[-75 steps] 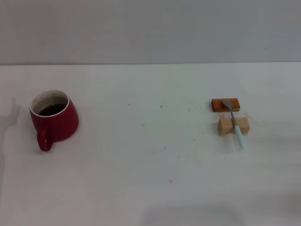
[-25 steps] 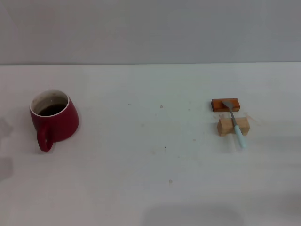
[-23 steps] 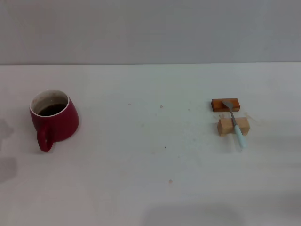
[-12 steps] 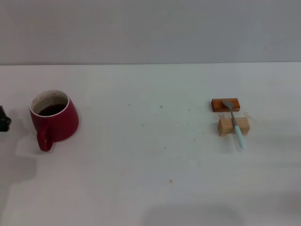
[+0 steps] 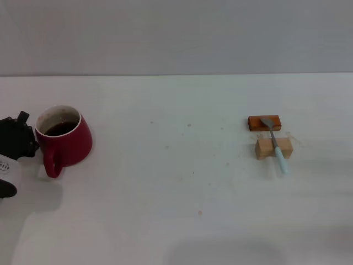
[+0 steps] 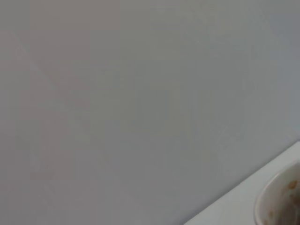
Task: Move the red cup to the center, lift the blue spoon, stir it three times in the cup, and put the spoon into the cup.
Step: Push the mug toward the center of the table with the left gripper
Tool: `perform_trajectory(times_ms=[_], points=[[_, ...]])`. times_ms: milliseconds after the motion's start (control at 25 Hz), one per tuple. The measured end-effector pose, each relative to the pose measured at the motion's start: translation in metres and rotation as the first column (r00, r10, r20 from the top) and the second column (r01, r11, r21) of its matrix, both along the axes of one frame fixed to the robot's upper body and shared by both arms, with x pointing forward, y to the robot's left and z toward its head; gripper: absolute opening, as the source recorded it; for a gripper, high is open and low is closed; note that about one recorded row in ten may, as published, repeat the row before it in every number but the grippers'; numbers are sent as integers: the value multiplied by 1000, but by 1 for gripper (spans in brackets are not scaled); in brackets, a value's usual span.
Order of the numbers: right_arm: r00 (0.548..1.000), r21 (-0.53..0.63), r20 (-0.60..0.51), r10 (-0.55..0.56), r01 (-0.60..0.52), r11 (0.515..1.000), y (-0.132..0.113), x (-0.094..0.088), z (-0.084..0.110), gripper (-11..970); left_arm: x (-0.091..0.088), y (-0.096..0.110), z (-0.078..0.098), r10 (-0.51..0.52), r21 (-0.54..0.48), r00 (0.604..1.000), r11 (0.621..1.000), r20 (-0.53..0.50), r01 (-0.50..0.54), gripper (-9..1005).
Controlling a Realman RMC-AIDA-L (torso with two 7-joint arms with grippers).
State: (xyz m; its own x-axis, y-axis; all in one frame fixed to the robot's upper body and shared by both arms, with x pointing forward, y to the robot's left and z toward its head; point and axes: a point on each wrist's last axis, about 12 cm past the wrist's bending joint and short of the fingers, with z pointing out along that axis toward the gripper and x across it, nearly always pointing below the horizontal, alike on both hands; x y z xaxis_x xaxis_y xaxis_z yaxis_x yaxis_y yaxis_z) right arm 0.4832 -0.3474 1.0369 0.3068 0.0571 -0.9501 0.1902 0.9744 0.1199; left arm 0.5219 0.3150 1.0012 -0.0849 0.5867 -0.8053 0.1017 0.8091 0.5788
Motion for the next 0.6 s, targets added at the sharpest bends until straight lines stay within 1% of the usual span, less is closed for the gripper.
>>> perform_trajectory(times_ms=[160,360,600], points=[[1000,-1,0,0,0,1000,0,0,0,795,1,-2,0,-16,7,1000,1000,-5,16,4],[1000,-1,-3,1,-1,1000,0,1,0,795,3,-13,-1,-85,30,996,996,-17,86,6],[1000,-1,-2,3,-3,1000,0,3,1,796,2,-28,-3,-176,52,984,983,-31,178,8]])
